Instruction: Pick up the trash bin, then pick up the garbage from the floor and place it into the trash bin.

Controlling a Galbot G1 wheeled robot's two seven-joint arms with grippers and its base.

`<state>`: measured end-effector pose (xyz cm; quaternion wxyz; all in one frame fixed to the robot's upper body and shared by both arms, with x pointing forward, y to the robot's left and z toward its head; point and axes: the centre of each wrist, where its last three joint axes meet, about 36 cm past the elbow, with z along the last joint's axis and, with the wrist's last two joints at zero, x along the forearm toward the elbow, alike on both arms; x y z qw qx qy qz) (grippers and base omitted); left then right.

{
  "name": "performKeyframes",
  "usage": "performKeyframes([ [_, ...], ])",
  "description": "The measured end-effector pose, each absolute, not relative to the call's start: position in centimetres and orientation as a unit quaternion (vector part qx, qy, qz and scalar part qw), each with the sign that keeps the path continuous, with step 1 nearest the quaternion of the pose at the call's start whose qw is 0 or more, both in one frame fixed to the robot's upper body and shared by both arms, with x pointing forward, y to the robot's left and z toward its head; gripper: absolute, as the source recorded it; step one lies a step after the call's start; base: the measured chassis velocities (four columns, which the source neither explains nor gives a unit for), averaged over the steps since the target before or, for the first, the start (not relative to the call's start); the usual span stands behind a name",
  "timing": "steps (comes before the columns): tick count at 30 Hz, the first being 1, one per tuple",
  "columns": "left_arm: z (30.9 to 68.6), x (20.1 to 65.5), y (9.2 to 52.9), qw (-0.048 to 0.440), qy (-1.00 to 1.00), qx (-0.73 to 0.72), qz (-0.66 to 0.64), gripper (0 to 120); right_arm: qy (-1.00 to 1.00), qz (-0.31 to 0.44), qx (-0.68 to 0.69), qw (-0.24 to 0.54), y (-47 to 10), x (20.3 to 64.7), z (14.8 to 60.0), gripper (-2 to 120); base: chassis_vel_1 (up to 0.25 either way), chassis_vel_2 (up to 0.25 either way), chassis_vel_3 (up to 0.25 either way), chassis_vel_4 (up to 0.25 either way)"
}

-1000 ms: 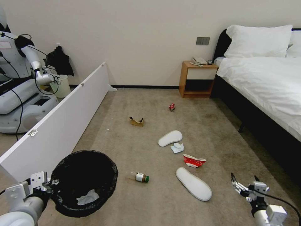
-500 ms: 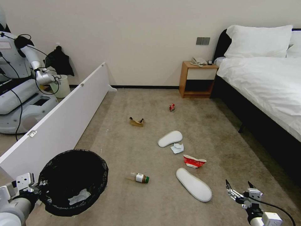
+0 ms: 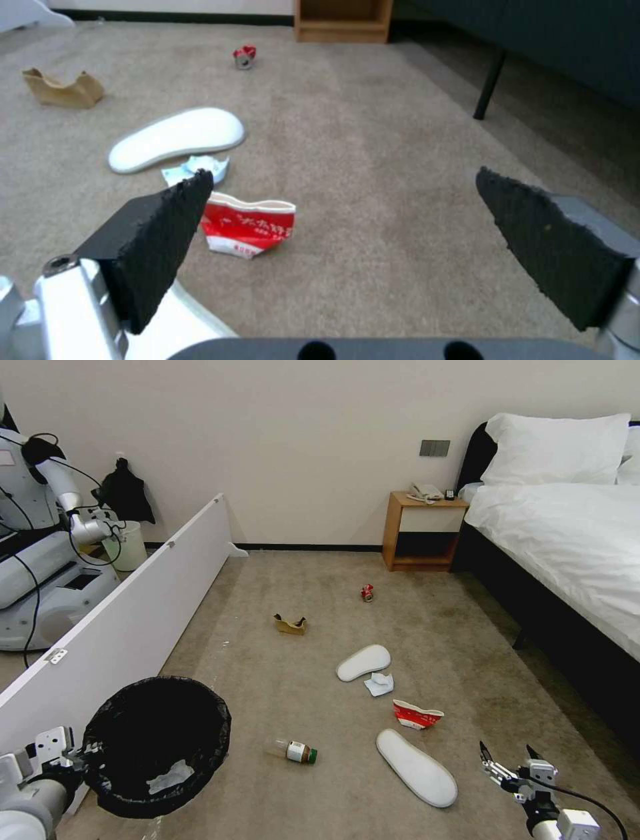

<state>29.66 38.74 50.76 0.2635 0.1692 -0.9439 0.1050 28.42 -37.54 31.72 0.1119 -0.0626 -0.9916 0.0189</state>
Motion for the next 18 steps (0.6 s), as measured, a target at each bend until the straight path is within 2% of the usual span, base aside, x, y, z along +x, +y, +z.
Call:
performKeyframes([
  [10, 50.9, 29.6, 38.6, 0.262, -0.945, 0.167, 0.106, 2, -0.992, 0.021, -0.063, 0.11, -37.7, 28.5, 31.6, 100, -0.066, 0.07, 0.066, -0.069],
  [18, 51.0, 29.6, 38.6, 0.261, -0.945, 0.168, 0.105, 2, -0.988, 0.038, -0.069, 0.13, -38.8, 29.4, 30.4, 100, 0.0, 0.0, 0.0, 0.0],
])
